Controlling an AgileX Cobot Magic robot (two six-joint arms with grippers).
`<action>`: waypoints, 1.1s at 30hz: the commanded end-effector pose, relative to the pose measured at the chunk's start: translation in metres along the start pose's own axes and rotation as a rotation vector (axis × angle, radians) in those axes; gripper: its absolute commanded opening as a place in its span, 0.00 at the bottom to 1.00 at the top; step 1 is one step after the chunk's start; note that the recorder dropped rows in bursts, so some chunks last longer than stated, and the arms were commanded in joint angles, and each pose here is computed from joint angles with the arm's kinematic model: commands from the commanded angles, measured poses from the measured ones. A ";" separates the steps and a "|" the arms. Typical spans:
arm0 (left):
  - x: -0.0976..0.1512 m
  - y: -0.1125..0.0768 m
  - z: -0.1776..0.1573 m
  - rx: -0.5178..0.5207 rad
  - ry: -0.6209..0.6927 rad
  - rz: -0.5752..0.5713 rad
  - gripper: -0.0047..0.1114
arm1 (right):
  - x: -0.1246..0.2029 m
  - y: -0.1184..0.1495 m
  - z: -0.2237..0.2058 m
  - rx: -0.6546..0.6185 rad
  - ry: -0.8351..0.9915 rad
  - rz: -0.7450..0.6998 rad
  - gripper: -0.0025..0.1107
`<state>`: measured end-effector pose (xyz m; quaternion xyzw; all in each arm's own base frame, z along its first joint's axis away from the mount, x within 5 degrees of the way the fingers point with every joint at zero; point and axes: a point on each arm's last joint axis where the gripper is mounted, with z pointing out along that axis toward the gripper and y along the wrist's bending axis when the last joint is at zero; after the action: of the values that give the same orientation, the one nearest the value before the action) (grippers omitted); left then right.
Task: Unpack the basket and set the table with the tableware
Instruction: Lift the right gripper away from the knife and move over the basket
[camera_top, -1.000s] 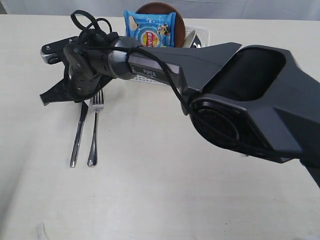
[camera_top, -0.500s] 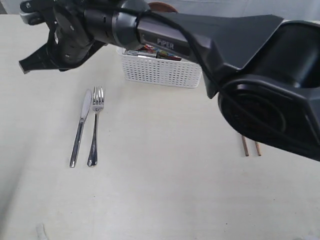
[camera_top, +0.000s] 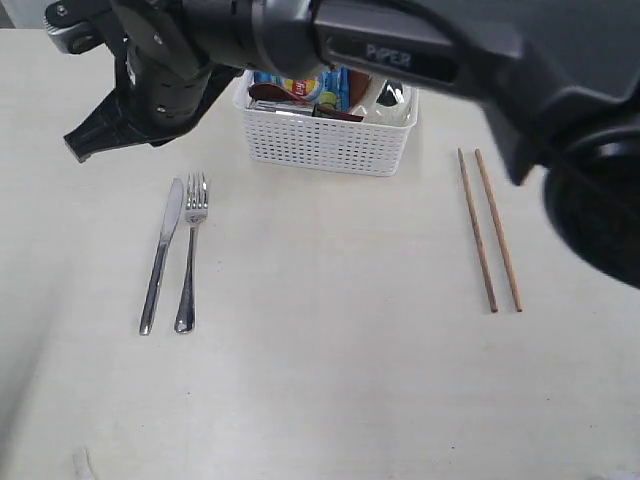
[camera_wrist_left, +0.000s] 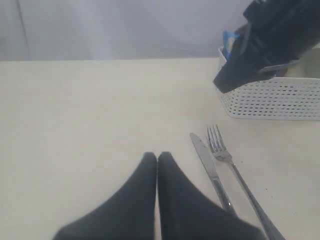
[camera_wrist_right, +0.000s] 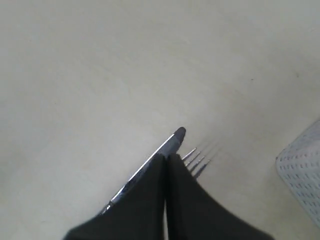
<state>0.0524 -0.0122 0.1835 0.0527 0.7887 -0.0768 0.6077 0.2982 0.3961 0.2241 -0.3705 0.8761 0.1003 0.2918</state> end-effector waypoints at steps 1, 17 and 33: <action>0.001 0.000 0.000 0.007 -0.001 0.000 0.04 | 0.002 -0.009 -0.046 0.019 -0.116 -0.061 0.02; 0.001 0.000 0.000 0.007 -0.001 0.000 0.04 | 0.074 -0.066 -0.116 0.095 -0.099 -0.003 0.02; 0.001 0.000 0.000 0.007 -0.001 0.000 0.04 | 0.137 -0.207 -0.193 0.403 -0.185 0.384 0.02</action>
<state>0.0524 -0.0122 0.1835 0.0527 0.7887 -0.0768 0.6077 0.2813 0.1111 0.3056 -0.1427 0.9011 0.0269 0.4085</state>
